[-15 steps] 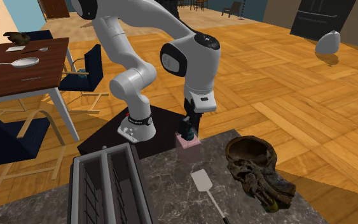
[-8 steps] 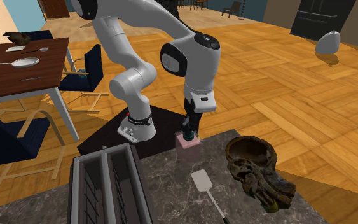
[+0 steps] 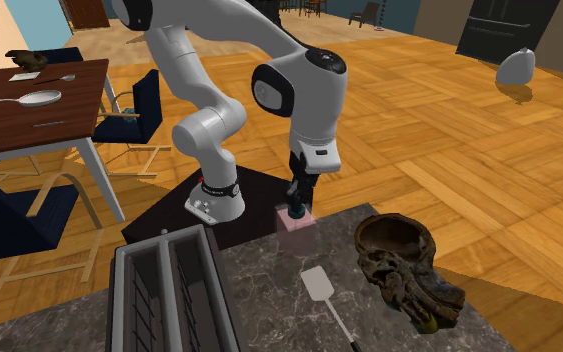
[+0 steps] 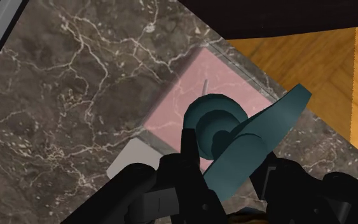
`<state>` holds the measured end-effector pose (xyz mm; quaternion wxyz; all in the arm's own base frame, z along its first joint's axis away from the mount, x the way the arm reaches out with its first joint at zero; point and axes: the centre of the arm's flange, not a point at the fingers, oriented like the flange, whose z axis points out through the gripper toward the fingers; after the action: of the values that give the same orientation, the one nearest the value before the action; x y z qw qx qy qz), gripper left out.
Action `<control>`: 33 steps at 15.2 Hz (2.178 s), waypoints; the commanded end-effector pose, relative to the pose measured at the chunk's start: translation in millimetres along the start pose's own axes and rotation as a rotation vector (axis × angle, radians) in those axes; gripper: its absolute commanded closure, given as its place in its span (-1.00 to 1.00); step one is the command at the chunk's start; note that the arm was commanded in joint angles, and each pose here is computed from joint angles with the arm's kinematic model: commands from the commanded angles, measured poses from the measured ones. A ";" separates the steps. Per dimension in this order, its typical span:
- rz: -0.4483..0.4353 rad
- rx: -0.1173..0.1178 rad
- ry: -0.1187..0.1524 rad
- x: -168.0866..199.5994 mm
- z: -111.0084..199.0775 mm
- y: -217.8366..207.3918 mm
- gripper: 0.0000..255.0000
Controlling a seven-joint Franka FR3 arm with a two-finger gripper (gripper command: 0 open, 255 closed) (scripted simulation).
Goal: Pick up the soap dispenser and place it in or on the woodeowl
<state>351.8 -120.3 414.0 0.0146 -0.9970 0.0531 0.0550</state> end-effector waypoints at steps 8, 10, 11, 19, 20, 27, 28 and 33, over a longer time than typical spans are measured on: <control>0.000 0.000 0.000 -4.8 -45.3 -0.9 1.00; 0.000 0.000 0.000 -6.0 -55.8 -1.1 1.00; 0.000 0.000 0.000 -6.6 -61.1 -1.2 1.00; 0.000 0.000 0.000 -11.3 -103.0 -2.2 1.00; 0.000 0.000 0.000 -11.9 -108.3 -2.3 1.00; 0.000 0.000 0.000 -16.0 -145.0 -3.2 1.00; 0.000 0.000 0.000 -16.6 -150.2 -3.3 1.00; 0.000 0.000 0.000 6.5 -171.2 -7.9 1.00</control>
<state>368.8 -119.3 580.5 0.0148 -0.9970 0.0533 0.0550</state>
